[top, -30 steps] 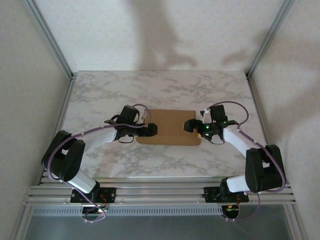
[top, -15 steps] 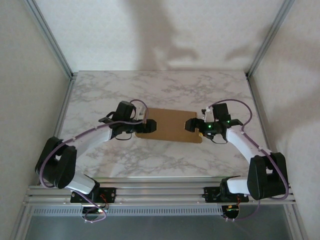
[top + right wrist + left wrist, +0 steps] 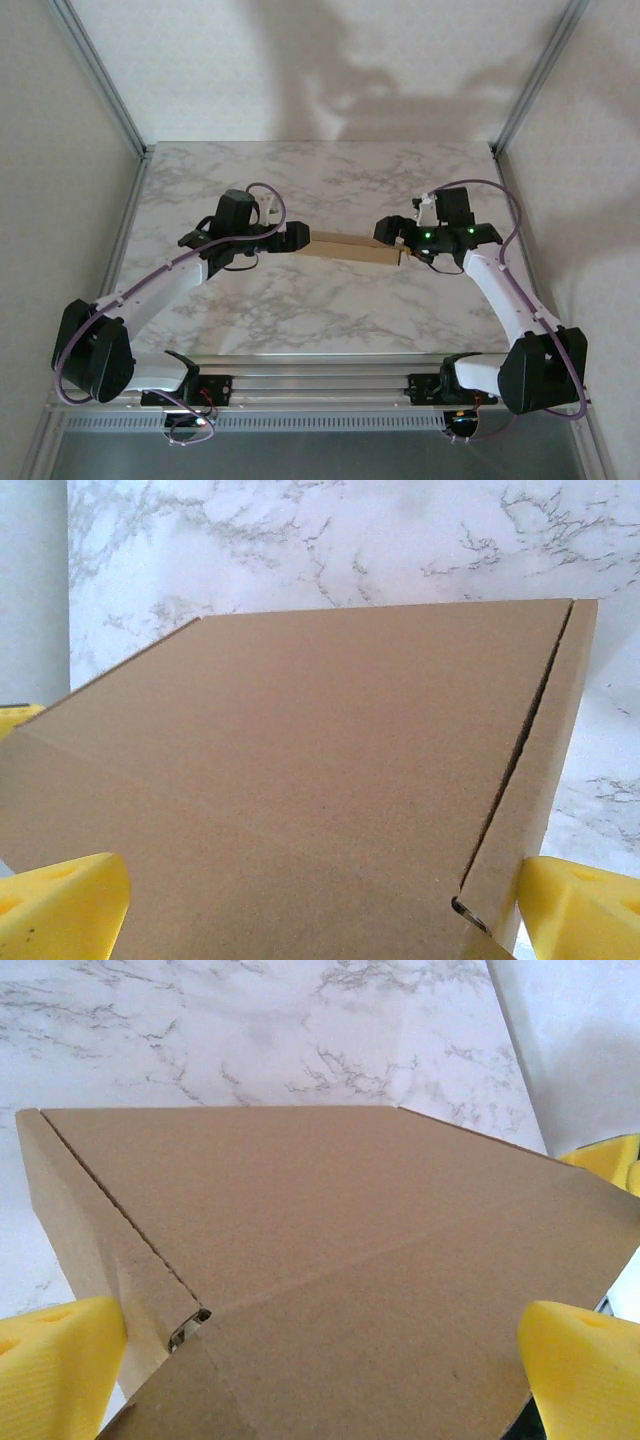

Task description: Fold the paper box

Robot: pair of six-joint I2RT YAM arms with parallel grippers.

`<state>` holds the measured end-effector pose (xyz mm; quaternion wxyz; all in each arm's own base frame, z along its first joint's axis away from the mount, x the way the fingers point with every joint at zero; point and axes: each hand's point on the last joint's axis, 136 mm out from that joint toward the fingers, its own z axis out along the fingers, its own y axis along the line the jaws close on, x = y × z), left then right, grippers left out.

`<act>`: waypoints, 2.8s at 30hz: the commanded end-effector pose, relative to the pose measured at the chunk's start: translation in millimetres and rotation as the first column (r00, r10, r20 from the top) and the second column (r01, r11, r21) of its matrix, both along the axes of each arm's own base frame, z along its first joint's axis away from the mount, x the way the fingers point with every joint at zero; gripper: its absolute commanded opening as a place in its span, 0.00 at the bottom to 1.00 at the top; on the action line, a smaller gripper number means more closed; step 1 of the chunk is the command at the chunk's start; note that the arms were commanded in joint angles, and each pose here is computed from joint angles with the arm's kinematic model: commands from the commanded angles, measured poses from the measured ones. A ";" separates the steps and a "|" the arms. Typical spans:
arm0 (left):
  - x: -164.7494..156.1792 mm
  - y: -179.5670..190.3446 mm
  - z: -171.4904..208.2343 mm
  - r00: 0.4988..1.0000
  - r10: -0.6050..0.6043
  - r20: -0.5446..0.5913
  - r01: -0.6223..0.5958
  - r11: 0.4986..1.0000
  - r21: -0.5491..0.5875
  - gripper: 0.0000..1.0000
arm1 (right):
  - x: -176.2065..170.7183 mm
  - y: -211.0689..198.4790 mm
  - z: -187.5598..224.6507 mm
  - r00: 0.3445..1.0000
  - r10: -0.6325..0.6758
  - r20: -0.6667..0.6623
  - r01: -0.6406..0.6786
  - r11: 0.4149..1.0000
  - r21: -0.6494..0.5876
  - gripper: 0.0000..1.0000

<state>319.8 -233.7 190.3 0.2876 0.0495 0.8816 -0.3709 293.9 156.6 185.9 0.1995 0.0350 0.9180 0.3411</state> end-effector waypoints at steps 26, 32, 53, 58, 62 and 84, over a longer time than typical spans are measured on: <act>20.5 -0.7 5.1 0.964 0.038 -0.264 -0.070 0.991 -0.112 0.99 | 16.2 13.1 2.1 0.980 -0.035 -0.196 0.049 0.997 0.063 0.99; 37.9 10.3 12.7 0.969 0.076 -0.234 -0.105 0.988 -0.114 0.99 | 30.9 8.2 2.7 0.981 -0.065 -0.185 0.080 0.994 0.073 0.99; 64.5 45.3 35.8 0.982 0.159 -0.104 -0.162 0.986 -0.029 0.99 | 48.7 -14.6 20.3 0.995 -0.083 -0.054 0.084 0.996 0.027 0.99; 62.4 71.3 64.5 0.979 0.198 0.038 -0.199 0.979 0.030 0.99 | 37.4 -30.3 33.9 0.997 -0.043 0.067 0.050 0.994 -0.093 0.99; 53.9 82.7 70.9 0.980 0.160 0.120 -0.175 0.976 0.130 0.99 | 26.9 -36.5 44.6 0.992 0.013 0.125 0.007 0.987 -0.158 0.99; 42.3 69.1 38.3 0.975 -0.180 0.126 0.128 0.931 0.341 0.65 | 21.7 -33.1 41.1 0.962 0.206 0.177 -0.122 0.910 -0.396 0.50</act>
